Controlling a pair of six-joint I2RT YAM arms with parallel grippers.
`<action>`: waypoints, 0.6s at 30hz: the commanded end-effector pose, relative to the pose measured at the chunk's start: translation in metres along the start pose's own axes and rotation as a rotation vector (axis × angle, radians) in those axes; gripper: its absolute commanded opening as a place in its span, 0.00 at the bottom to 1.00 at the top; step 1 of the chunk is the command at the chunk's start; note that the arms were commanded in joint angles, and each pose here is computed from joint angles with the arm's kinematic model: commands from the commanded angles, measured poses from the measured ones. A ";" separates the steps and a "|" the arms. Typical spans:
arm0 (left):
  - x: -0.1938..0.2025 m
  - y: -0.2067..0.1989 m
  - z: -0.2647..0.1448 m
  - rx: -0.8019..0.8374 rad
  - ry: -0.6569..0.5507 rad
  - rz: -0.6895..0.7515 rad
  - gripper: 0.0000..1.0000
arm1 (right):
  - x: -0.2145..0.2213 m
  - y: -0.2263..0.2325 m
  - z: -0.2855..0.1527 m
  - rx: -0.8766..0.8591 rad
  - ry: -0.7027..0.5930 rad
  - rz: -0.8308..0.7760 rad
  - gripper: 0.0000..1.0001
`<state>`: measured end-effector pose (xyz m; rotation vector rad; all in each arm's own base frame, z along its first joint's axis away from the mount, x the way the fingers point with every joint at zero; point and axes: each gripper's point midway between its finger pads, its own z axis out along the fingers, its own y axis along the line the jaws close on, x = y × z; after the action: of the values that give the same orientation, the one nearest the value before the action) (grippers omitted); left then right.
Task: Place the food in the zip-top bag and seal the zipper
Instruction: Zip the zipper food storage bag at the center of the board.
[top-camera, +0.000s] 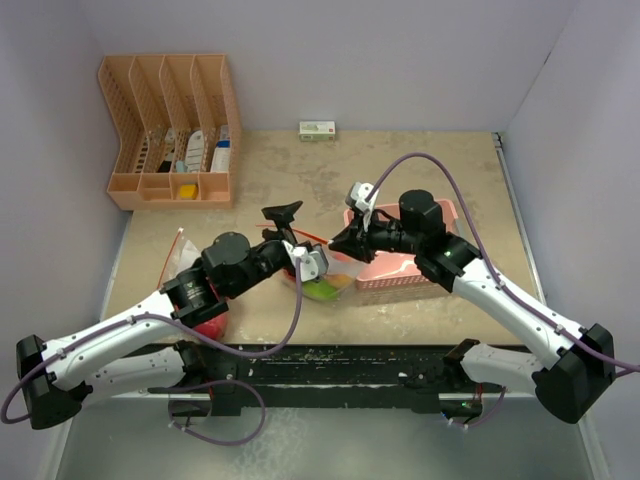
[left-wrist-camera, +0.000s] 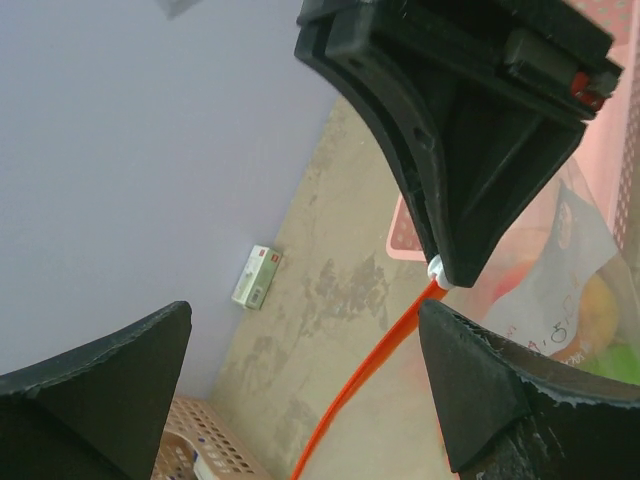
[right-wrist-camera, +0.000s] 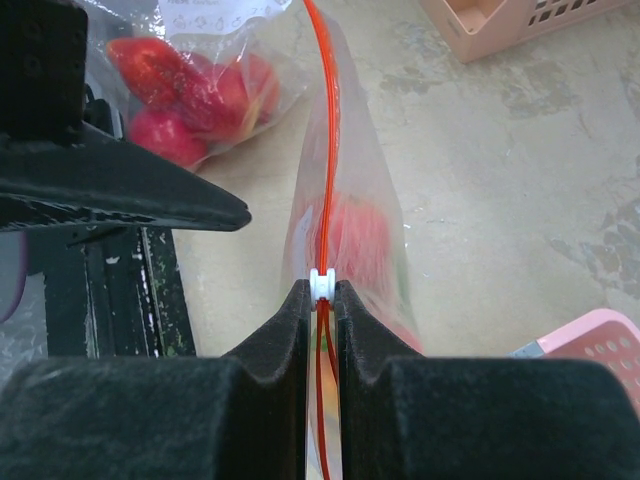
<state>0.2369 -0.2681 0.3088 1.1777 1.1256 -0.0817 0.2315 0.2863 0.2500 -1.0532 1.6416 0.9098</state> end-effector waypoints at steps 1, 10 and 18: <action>-0.021 -0.005 -0.005 0.151 -0.034 0.089 0.97 | -0.027 0.009 -0.007 -0.041 -0.072 -0.071 0.00; -0.033 -0.048 -0.016 0.461 -0.052 -0.016 0.92 | -0.035 0.017 -0.015 -0.062 -0.099 -0.103 0.00; -0.008 -0.058 -0.009 0.507 0.064 -0.028 0.90 | -0.039 0.026 -0.019 -0.095 -0.116 -0.116 0.00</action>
<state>0.1929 -0.2884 0.2743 1.6114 1.1902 -0.3399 0.2159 0.2851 0.2644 -1.1049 1.5664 0.9472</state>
